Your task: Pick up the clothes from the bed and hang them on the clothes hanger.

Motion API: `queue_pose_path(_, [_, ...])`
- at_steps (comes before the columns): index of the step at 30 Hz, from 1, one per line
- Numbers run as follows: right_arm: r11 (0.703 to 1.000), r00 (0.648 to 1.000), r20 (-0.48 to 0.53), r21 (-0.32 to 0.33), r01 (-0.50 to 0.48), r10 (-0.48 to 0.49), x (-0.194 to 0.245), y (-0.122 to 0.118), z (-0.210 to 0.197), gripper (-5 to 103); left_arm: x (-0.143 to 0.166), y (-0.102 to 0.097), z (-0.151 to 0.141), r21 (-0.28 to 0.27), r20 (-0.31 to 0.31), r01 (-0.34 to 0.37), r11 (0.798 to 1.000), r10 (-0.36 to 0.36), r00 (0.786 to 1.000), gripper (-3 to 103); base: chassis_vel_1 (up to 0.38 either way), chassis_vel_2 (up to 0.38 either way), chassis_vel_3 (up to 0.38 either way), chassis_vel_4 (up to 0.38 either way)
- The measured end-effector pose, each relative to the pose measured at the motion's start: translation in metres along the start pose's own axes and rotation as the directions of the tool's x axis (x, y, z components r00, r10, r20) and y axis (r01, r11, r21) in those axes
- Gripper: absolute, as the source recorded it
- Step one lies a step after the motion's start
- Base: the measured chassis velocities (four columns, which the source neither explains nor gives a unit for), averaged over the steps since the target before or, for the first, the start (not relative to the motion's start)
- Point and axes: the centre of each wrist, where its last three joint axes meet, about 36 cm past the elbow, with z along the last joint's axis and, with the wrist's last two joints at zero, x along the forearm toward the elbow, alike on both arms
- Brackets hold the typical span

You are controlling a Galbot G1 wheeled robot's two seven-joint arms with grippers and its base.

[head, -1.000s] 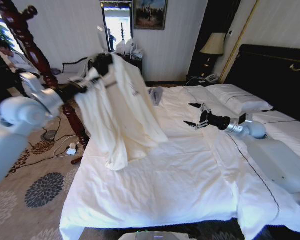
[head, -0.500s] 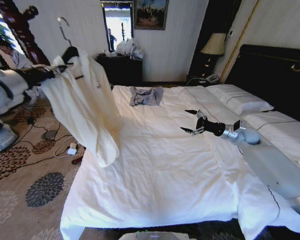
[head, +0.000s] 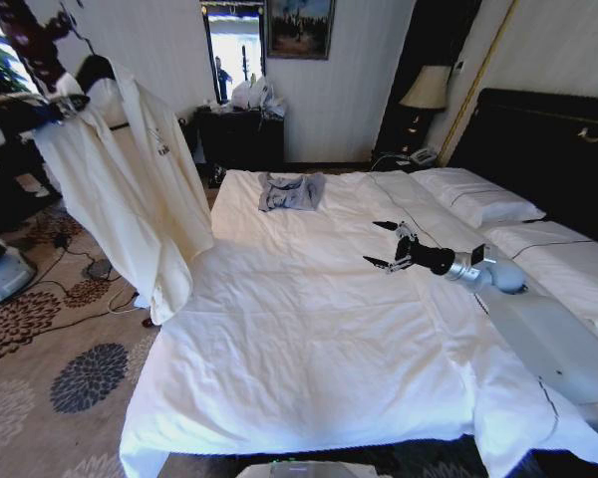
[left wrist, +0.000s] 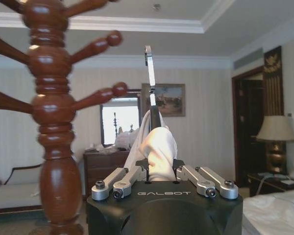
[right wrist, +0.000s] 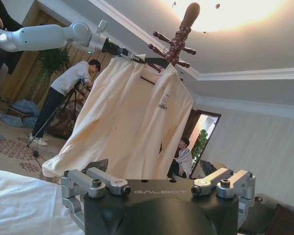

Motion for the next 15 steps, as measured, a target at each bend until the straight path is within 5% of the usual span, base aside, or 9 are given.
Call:
queue_pose_path(7, [1.000, 1.000, -0.002, 0.006, -0.003, 0.003, 0.003, 0.003, -0.003, 100, -0.006, 0.024, 0.001, 0.056, 0.036, 0.017, 0.998, -0.019, 0.999, 20, 0.000, 0.000, 0.000, 0.000])
queue_pose_path(15, [1.000, 1.000, -0.027, 0.003, -0.015, 0.015, 0.015, 0.012, 0.000, 100, -0.040, 0.045, 0.033, 0.143, 0.033, 0.009, 0.990, -0.014, 0.999, 20, 0.000, 0.000, 0.000, 0.000])
